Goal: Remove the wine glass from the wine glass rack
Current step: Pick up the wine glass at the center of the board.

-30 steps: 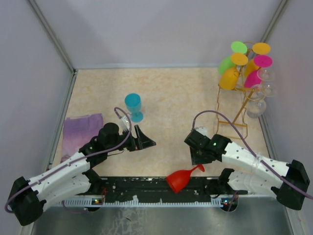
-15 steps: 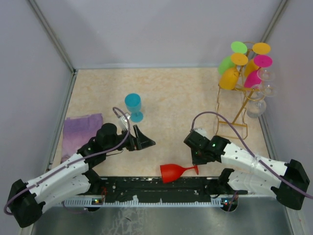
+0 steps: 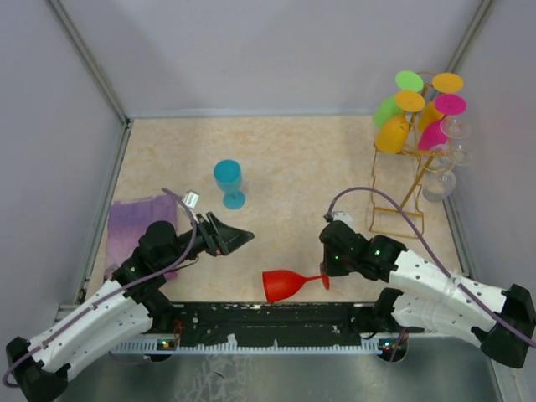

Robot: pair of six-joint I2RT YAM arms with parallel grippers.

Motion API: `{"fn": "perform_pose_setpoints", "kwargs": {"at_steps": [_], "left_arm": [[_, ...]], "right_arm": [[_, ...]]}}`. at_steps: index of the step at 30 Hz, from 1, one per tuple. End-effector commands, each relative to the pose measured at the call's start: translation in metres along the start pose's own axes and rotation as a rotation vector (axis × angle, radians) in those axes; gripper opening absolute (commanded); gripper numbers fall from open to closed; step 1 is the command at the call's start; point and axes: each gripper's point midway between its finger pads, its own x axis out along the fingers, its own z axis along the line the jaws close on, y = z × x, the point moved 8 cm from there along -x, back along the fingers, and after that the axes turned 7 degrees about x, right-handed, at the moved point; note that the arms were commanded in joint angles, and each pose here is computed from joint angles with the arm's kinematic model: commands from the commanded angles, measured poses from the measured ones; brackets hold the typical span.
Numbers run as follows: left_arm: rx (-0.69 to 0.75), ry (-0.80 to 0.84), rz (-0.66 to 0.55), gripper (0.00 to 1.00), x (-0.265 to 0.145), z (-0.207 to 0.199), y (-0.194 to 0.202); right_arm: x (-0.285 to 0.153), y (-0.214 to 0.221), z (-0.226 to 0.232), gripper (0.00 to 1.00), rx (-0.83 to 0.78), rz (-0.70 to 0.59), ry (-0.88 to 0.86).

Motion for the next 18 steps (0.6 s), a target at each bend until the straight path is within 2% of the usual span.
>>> {"fn": "perform_pose_setpoints", "kwargs": {"at_steps": [1, 7, 14, 18], "left_arm": [[0.026, -0.034, -0.15, 0.99, -0.014, -0.001, -0.015], [0.087, -0.031, -0.305, 0.99, -0.039, -0.011, -0.035], [0.213, 0.143, -0.245, 0.97, -0.045, -0.034, -0.035], [0.239, 0.163, -0.195, 0.97, -0.041, -0.041, -0.037]], "right_arm": [[-0.029, -0.028, 0.034, 0.0, 0.057, -0.15, -0.244], [-0.045, -0.041, 0.042, 0.0, 0.091, -0.24, -0.308], [-0.053, -0.053, 0.055, 0.0, 0.167, -0.315, -0.415], [-0.052, -0.055, 0.057, 0.0, 0.246, -0.34, -0.44]]}}
